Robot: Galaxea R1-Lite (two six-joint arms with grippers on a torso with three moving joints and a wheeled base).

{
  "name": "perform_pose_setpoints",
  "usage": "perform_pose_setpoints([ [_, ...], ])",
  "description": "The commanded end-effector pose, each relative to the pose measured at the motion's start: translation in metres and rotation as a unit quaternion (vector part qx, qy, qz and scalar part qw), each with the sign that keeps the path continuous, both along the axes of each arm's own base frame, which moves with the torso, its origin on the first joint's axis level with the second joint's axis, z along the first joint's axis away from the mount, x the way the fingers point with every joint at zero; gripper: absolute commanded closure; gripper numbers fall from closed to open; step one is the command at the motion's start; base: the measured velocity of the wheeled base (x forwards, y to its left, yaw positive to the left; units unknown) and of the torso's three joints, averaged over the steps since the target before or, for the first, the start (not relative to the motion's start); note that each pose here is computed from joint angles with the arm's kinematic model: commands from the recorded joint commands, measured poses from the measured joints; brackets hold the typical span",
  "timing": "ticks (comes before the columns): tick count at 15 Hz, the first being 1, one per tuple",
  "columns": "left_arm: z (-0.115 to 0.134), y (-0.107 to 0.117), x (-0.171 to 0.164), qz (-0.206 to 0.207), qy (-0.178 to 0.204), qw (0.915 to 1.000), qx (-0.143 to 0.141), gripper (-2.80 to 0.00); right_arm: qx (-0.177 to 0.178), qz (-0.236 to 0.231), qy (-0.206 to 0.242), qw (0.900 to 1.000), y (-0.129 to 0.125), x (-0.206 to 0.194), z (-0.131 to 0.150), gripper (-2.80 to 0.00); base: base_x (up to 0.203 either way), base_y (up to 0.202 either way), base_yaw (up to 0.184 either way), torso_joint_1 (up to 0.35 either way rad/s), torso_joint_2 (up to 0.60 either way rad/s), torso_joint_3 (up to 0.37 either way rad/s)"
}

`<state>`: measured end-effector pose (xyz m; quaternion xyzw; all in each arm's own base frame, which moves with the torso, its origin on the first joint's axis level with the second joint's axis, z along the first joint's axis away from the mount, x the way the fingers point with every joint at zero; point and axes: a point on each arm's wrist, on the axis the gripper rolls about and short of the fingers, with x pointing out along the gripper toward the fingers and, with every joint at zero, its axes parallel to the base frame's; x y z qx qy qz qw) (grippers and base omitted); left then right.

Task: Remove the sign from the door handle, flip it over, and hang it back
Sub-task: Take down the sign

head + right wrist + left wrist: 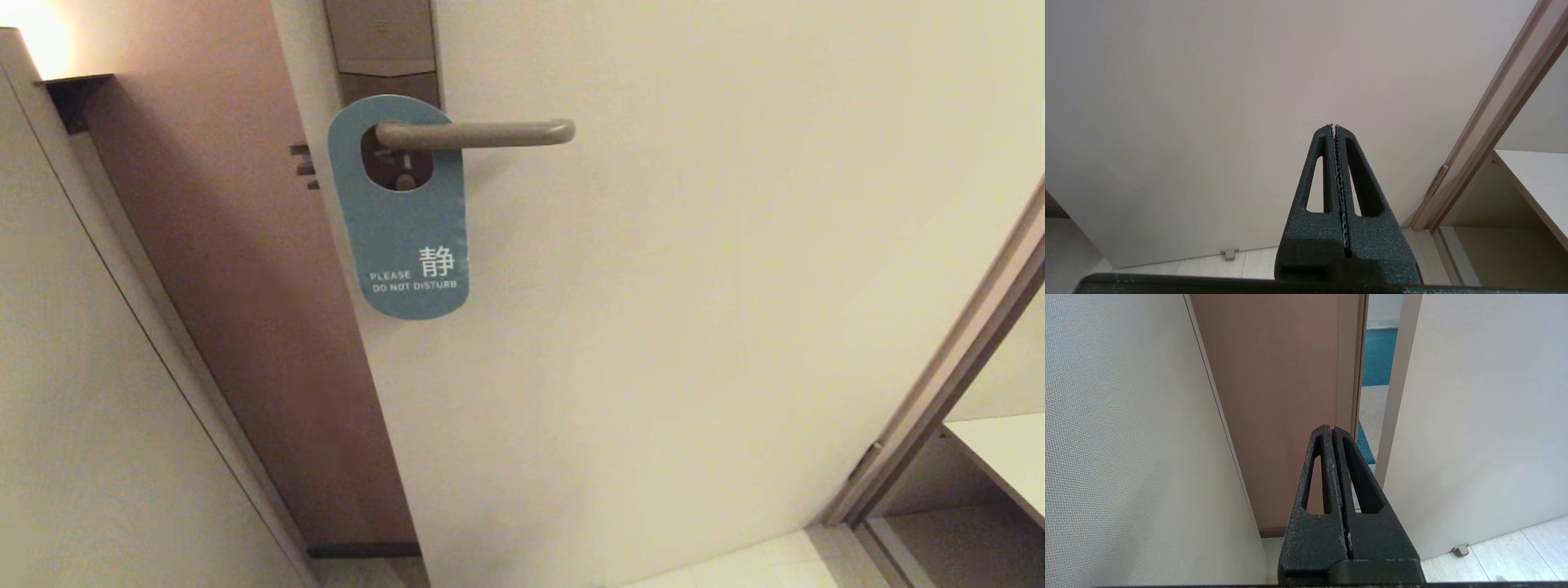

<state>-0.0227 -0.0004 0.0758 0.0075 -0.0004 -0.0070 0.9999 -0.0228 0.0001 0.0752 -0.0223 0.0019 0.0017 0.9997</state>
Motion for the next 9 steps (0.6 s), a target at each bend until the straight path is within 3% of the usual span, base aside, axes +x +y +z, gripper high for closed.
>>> perform_pose_setpoints([
  [1, 0.0001, 0.0000, 0.0001, 0.000, 0.000, 1.0000, 0.000, 0.00, 0.000, 0.000, 0.000, 1.000, 0.0000, 0.0000, -0.0001, 0.00, 0.000, 0.000, 0.000, 0.000, 0.00, 0.000],
  [9, 0.0001, 0.0000, 0.0001, 0.000, 0.000, 1.0000, 0.000, 0.00, -0.001, -0.001, 0.000, 1.000, 0.0000, 0.0000, -0.0001, 0.00, 0.000, 0.000, 0.000, 0.000, 0.00, 0.000],
])
